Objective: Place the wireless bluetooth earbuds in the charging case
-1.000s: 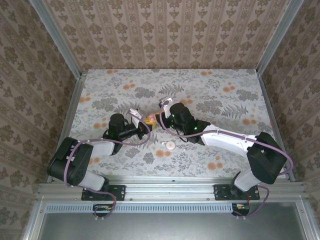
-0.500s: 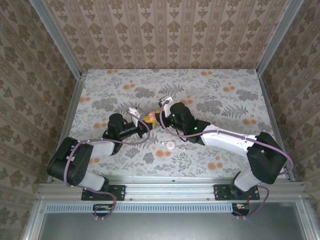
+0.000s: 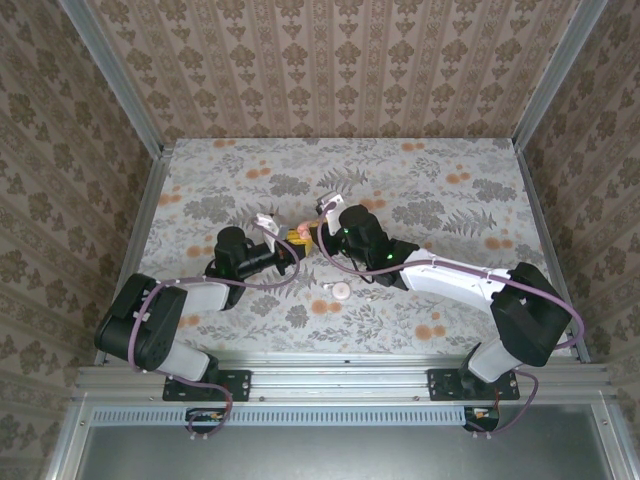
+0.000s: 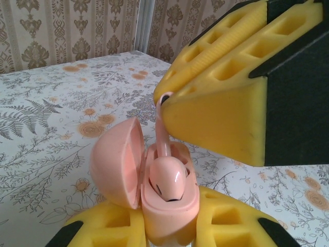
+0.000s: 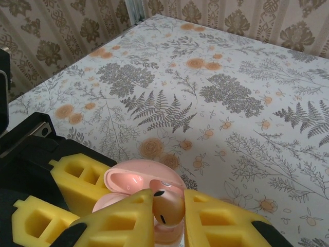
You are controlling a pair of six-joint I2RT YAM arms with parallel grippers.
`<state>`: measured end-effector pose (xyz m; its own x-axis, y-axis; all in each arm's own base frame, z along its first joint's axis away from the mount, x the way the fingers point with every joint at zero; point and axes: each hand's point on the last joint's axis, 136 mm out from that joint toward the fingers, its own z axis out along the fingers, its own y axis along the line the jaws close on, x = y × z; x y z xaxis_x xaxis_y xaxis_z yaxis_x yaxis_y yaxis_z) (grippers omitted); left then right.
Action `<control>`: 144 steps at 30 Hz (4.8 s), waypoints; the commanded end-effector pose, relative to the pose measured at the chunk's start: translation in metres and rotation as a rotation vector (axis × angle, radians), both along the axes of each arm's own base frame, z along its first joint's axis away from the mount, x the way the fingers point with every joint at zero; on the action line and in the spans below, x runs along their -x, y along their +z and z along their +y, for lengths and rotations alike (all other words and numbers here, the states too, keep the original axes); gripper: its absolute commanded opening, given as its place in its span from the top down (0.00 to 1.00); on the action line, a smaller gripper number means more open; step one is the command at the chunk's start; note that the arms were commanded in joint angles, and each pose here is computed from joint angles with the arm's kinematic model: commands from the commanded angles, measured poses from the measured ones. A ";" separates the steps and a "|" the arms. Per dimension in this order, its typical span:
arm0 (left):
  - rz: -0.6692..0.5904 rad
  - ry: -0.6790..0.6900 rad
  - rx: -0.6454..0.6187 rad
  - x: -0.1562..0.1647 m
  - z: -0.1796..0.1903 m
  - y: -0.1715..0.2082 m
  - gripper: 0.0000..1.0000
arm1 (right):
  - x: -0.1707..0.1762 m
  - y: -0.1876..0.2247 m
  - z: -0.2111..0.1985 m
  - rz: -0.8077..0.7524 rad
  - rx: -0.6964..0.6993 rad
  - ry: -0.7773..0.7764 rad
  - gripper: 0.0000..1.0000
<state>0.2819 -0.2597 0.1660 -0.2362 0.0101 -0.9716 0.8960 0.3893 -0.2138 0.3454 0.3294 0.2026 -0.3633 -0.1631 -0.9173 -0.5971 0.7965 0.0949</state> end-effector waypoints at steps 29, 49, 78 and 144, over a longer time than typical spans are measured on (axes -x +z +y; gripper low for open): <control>-0.039 -0.022 0.001 0.004 0.000 0.006 0.87 | 0.023 0.006 0.018 -0.013 0.002 0.150 0.78; -0.045 -0.022 -0.008 0.006 0.001 0.005 0.87 | 0.023 0.027 0.023 0.008 -0.067 0.147 0.67; -0.064 -0.013 -0.019 0.010 0.003 0.008 0.87 | 0.026 0.061 -0.018 0.111 -0.225 0.017 0.58; -0.196 -0.108 -0.126 0.054 -0.005 0.043 0.87 | 0.056 0.024 -0.042 -0.155 0.119 0.765 0.02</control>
